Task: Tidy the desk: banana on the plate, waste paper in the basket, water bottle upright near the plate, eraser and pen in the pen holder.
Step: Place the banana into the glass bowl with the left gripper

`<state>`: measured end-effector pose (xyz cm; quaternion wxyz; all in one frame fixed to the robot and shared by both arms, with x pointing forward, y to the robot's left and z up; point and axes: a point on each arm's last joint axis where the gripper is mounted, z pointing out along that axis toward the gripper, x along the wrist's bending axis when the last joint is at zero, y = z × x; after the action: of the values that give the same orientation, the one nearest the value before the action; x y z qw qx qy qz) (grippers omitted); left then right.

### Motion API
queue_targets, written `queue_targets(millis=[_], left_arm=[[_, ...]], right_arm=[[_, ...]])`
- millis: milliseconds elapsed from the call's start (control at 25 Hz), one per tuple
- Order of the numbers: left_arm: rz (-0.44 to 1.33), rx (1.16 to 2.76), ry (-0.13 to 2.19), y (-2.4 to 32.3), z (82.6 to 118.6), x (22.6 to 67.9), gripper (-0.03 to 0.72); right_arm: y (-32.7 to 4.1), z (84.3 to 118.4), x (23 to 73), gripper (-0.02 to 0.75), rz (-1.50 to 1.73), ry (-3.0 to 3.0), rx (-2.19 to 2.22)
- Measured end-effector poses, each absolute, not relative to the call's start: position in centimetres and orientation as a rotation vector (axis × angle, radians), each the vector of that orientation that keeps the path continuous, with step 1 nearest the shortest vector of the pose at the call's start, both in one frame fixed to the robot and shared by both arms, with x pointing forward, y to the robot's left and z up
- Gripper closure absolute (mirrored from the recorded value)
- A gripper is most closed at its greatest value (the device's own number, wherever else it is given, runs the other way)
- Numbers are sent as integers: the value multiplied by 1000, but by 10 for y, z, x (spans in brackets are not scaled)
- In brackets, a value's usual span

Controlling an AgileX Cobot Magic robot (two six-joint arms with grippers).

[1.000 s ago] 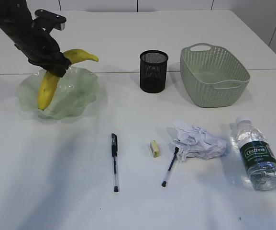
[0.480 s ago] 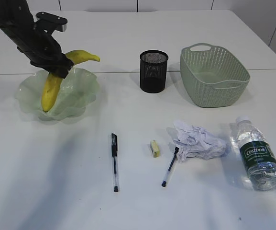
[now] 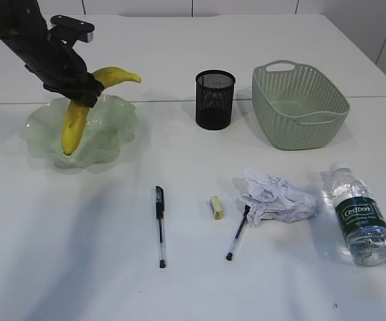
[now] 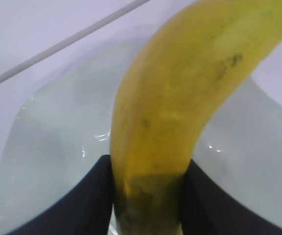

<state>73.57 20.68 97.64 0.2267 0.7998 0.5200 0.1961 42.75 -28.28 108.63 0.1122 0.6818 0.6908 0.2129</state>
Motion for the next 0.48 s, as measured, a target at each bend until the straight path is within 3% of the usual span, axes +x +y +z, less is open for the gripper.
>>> queue_targets(millis=[280,480], left_arm=[[537,2198,1434,206,977,736,401],[539,2196,1434,206,977,736,344]], right_arm=[[-278,1077,438,182,633,2082,2040],[-275,1070,447,182,663,2110,2052]])
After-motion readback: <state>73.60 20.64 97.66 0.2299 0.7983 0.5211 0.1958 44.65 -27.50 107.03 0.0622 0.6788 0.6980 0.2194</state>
